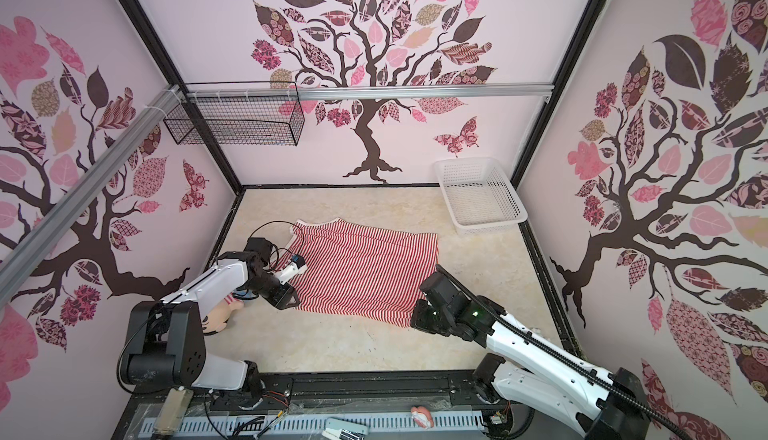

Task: Fold and stack the tank tops
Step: 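Grasp the near hem corners of the striped tank top with both grippers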

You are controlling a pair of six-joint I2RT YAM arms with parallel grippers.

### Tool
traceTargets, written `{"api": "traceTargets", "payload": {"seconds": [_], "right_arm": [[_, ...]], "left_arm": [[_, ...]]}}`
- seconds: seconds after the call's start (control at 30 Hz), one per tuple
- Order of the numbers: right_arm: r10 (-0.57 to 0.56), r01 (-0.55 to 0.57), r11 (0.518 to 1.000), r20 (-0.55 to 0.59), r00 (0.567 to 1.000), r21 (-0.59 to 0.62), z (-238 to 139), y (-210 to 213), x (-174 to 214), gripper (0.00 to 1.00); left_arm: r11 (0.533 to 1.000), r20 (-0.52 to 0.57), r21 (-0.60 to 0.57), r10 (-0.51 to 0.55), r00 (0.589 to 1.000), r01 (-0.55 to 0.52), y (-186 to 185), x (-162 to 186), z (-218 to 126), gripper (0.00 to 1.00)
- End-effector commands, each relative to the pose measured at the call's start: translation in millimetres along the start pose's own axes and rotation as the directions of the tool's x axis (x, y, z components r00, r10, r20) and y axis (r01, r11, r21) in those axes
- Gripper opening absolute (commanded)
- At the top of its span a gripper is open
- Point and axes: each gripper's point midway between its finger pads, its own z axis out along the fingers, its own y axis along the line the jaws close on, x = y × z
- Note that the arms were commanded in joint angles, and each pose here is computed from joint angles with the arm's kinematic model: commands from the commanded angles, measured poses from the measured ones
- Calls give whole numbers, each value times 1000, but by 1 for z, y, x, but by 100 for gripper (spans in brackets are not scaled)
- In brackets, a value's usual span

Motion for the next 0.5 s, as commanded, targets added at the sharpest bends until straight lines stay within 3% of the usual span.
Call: {"api": "traceTargets", "payload": {"seconds": [0.0,0.17,0.33,0.4,0.47], "right_arm": [[2,-3,1000,14,1000,22,-7,-8,-3,0],[6,-6,1000,3,1000,8,-4,-8,-2,0],[3,-3,1000,5,1000,0,-4,-5,-3,0],[2,-2,1000,7,1000,2,-4,-5,-4,0],[0,0,1000,8,1000,-1,-5,-4,-4,0]], "left_arm": [[1000,-20,-6,-8,1000,8,4,2,5,46],[1000,-8,20,-23,1000,23,1,-1,6,48],[994,-80,100,-45,996,53,-5,6,16,50],[988,-102,141,-53,993,67,-9,7,20,59],[986,-112,147,-62,992,78,-8,6,22,60]]}}
